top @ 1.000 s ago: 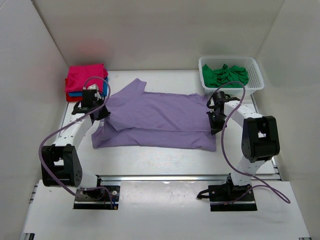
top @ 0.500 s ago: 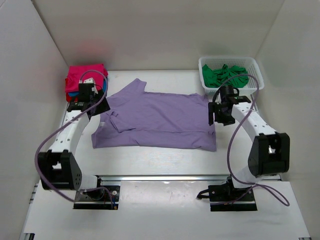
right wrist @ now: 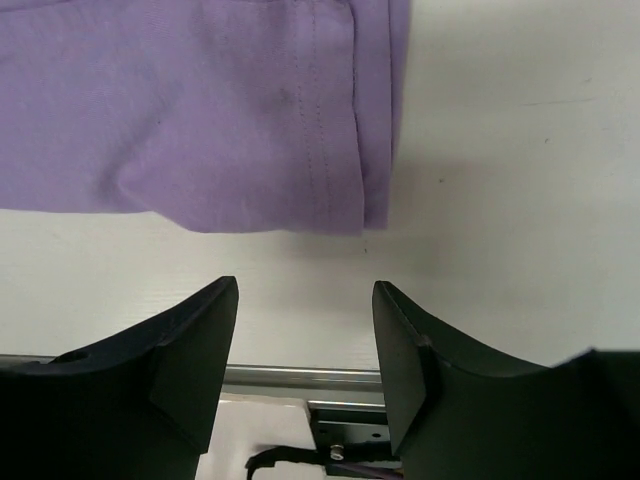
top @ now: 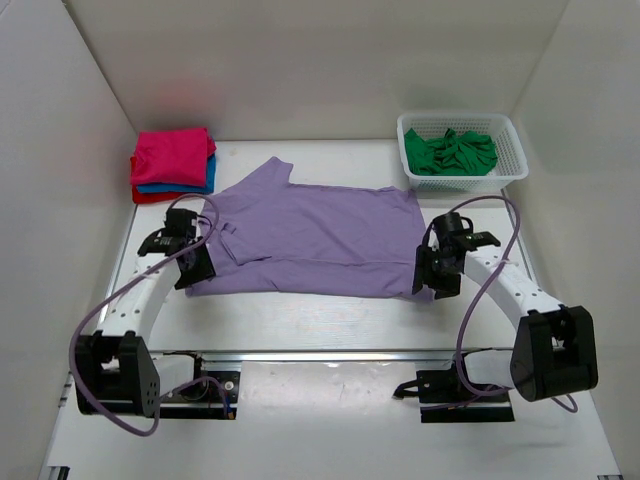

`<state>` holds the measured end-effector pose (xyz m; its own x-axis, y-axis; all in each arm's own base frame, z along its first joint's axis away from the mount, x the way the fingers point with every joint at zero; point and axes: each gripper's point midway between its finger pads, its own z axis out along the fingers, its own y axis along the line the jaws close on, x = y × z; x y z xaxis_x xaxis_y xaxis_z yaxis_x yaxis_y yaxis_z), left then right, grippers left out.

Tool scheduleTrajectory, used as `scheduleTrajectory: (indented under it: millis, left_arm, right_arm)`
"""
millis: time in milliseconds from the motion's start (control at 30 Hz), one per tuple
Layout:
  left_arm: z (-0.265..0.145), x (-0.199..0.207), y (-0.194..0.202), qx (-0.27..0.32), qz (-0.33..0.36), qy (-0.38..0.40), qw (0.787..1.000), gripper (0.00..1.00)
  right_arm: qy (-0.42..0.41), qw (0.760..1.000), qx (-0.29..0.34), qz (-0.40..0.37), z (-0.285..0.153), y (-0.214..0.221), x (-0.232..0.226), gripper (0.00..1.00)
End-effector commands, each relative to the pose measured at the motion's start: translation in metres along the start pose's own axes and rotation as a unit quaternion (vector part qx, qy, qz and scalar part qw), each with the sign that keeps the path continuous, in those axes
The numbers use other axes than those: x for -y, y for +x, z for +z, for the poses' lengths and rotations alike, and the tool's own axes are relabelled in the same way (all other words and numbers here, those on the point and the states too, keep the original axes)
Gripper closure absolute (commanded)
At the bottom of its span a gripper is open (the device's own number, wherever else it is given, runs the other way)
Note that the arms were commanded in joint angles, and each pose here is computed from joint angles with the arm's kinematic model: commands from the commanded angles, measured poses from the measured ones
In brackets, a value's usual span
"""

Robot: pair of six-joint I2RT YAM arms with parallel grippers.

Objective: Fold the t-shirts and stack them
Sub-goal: Fold the flattened tshirt in 1/3 of the way

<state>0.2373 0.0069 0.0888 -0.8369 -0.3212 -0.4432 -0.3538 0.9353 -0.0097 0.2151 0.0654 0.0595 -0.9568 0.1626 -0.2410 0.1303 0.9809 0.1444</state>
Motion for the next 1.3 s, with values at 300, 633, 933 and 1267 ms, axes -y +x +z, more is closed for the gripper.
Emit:
scheduleTrajectory:
  millis: [300,633,933,1267]
  left_arm:
    - [0.051,-0.002,0.016,-0.031,-0.043,-0.048,0.997,0.37]
    - [0.076,-0.023,0.012,-0.033,-0.042,-0.124,0.991,0.41]
    - [0.088,-0.022,0.022,-0.028,-0.043,-0.115,0.992,1.0]
    - [0.062,-0.013,0.053,-0.115,-0.009,-0.08,0.99,1.0]
  right_arm:
    - [-0.057,0.997,0.041,0.019,-0.005,-0.021,-0.013,0.46]
    - [-0.043,0.999,0.015,0.028,0.006,0.002,-0.007,0.45]
    - [-0.002,0.999,0.007,0.042,0.035,0.011,0.004,0.4]
    - [0.017,0.999,-0.027,0.012,0.037,0.006,0.01,1.0]
